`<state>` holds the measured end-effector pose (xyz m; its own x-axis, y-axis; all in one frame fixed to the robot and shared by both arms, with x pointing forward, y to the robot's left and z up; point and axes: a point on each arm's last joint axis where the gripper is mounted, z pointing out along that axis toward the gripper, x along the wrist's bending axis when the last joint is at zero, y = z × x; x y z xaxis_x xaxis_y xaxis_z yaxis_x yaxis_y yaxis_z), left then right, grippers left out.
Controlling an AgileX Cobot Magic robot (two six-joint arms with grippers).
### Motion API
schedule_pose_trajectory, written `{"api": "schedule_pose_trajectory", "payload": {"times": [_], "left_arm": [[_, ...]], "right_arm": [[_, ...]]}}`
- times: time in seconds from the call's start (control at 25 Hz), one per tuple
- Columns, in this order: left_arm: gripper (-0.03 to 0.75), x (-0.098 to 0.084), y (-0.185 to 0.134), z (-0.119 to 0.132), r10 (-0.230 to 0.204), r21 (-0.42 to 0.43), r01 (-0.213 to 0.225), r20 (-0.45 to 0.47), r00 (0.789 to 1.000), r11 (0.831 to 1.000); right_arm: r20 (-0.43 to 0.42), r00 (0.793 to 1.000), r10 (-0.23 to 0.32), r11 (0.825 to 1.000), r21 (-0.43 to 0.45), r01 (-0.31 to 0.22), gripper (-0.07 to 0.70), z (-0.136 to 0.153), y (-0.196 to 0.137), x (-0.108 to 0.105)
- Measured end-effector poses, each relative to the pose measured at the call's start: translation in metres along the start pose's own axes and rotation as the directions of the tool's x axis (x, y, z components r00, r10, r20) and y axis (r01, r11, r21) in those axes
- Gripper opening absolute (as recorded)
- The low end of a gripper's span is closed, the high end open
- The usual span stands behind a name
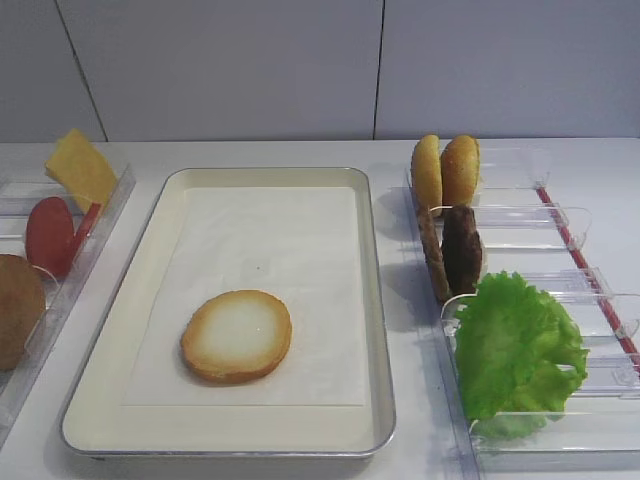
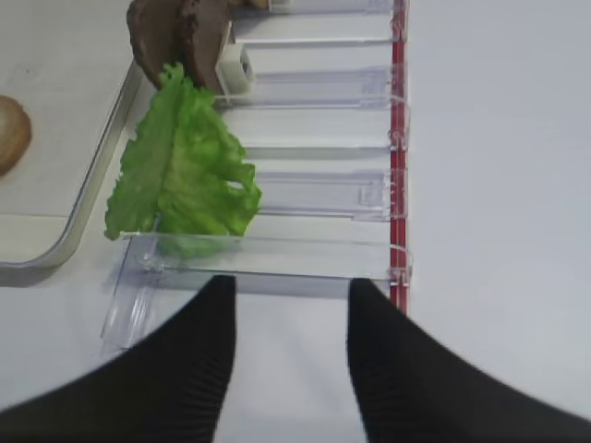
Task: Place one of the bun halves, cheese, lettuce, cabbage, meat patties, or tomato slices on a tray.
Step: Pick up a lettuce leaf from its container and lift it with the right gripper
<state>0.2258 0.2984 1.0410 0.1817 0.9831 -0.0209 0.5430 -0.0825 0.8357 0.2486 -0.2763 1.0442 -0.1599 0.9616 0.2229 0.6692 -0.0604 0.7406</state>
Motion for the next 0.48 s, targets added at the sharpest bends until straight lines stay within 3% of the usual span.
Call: {"api": "schedule_pose_trajectory", "payload": {"times": [0.16, 0.36, 0.48], "left_arm": [[0.288, 0.0, 0.0, 0.0, 0.0, 0.0, 0.0, 0.0, 1.0, 1.0], [0.288, 0.0, 0.0, 0.0, 0.0, 0.0, 0.0, 0.0, 1.0, 1.0], [0.288, 0.0, 0.0, 0.0, 0.0, 0.0, 0.0, 0.0, 1.0, 1.0]], "right_arm": [[-0.076, 0.994, 0.079, 0.991, 0.112, -0.07, 0.603, 0.011, 0.018, 0.007], [-0.188, 0.959, 0.213, 0.962, 0.213, -0.172, 0.65, 0.03, 0.04, 0.017], [-0.231, 0.938, 0.26, 0.944, 0.263, -0.197, 0.655, 0.047, 0.051, 0.019]]}}
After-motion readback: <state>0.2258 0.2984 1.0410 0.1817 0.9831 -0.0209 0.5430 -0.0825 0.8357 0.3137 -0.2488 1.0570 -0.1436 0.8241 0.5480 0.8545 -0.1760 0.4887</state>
